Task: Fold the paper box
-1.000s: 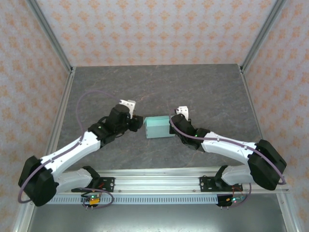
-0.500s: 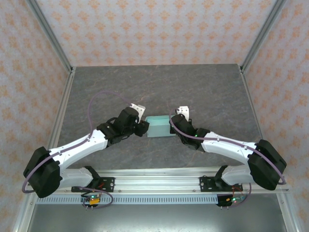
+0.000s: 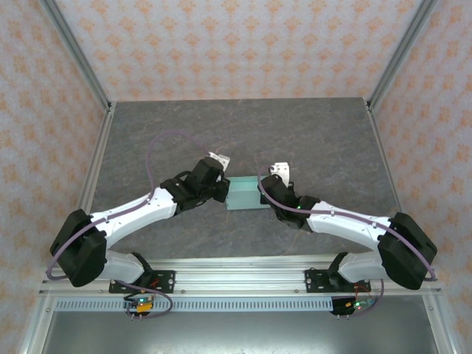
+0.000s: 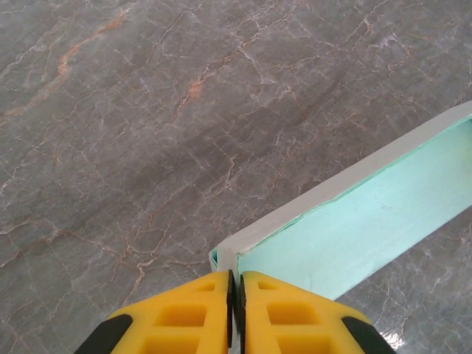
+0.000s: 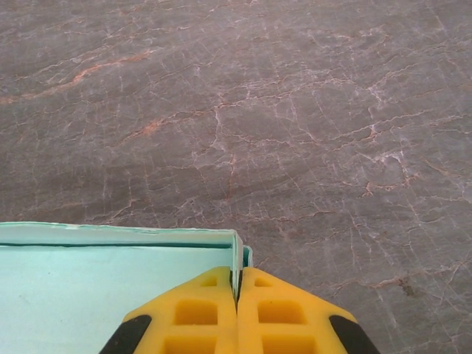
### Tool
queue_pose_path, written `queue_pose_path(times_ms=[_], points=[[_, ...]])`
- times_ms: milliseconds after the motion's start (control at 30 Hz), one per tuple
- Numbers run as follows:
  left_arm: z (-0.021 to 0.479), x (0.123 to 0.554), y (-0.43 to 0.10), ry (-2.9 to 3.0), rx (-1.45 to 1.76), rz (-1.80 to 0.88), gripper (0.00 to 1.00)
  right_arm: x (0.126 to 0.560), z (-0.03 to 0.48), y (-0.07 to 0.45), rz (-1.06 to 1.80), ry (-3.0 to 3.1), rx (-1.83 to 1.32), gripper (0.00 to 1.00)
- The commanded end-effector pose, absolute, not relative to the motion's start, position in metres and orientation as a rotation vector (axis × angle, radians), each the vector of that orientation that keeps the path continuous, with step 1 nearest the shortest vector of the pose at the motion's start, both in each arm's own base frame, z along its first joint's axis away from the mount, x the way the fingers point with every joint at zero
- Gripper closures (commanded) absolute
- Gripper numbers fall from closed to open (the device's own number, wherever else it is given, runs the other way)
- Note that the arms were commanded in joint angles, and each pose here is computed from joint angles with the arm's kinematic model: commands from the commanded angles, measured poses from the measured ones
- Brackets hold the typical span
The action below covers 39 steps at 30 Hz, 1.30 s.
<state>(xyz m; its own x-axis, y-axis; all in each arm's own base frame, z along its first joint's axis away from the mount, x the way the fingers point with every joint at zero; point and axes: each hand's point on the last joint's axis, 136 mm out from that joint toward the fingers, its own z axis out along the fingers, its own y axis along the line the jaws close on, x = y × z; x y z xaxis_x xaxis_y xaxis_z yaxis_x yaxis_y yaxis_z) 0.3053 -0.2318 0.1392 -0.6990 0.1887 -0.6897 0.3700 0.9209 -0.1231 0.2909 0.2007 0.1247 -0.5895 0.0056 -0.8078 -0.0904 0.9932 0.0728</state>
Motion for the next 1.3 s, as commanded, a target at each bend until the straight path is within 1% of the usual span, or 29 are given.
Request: queue_pose_path(times_ms=[0,133,167,433,667,867,1267], points=[[0.147,0.311,-0.228,2.366,0.341,-0.264,0.88,0.289,0.124,0.203,0.111,2.201,-0.051,1.0],[0.147,0.311,-0.231,2.391,0.299,-0.289,0.98,0.289,0.12,0.204,0.095,2.202,-0.054,1.0],[0.149,0.31,-0.234,2.39,0.293,-0.313,0.98,0.288,0.119,0.205,0.089,2.2,-0.056,1.0],[0.167,0.31,-0.237,2.385,0.186,-0.387,0.97,0.287,0.114,0.205,0.043,2.182,-0.05,1.0],[0.169,0.308,-0.244,2.388,0.048,-0.504,0.97,0.288,0.112,0.2,0.018,2.173,-0.036,1.0],[0.163,0.31,-0.246,2.414,0.005,-0.507,0.97,0.288,0.111,0.198,-0.007,2.166,-0.037,1.0],[0.175,0.313,-0.248,2.4,-0.068,-0.544,0.97,0.287,0.107,0.204,-0.054,2.14,-0.062,1.0]])
